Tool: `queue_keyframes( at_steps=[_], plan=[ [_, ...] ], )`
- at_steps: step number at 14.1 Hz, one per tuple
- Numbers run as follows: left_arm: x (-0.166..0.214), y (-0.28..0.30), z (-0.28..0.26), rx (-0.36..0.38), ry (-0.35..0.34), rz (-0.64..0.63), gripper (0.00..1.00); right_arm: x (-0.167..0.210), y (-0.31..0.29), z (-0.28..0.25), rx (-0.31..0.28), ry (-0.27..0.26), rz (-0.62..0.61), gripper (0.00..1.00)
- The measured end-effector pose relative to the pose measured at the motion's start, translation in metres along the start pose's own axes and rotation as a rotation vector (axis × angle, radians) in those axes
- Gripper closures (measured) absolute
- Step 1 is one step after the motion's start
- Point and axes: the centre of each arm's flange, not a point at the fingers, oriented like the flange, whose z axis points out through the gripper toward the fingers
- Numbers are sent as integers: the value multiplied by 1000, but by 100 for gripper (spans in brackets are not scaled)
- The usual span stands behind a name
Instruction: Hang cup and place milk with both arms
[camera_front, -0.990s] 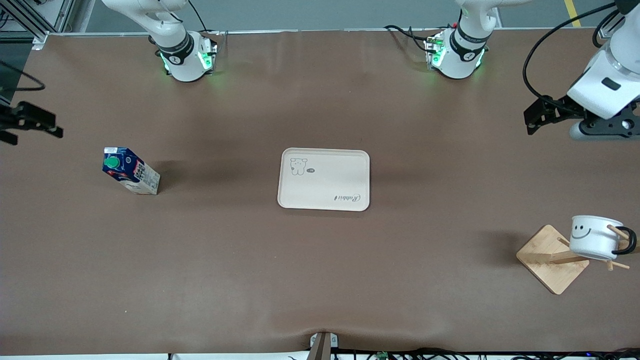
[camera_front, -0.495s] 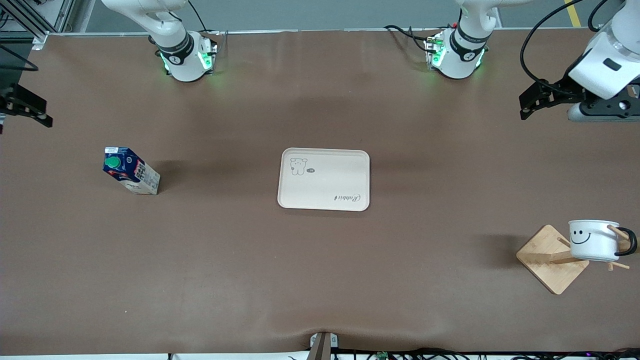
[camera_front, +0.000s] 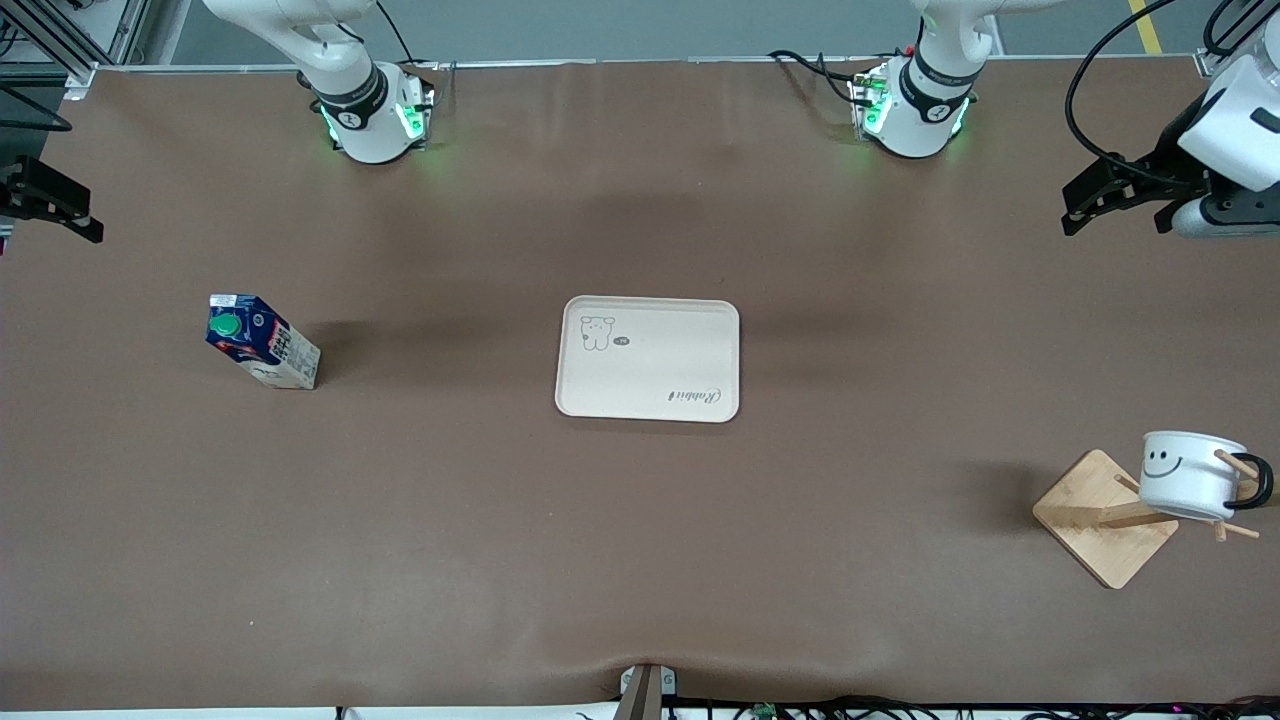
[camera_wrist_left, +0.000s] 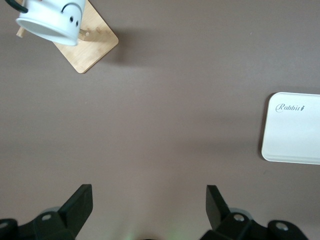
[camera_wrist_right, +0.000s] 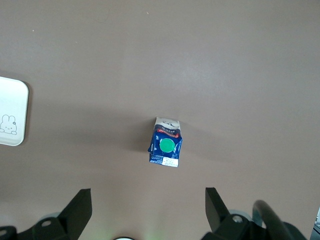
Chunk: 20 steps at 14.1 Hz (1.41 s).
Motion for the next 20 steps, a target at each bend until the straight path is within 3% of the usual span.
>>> queue_keyframes(
  at_steps=[9, 14, 20],
  plan=[
    [0, 0, -10, -2, 22, 0, 0, -1, 2, 1, 1, -7, 11, 0],
    [2, -2, -8, 11, 8, -1, 0, -2, 2, 4, 3, -23, 147, 0],
    [0, 0, -8, 18, -13, 1, 0, -2, 2, 5, 4, -28, 163, 0]
  ],
)
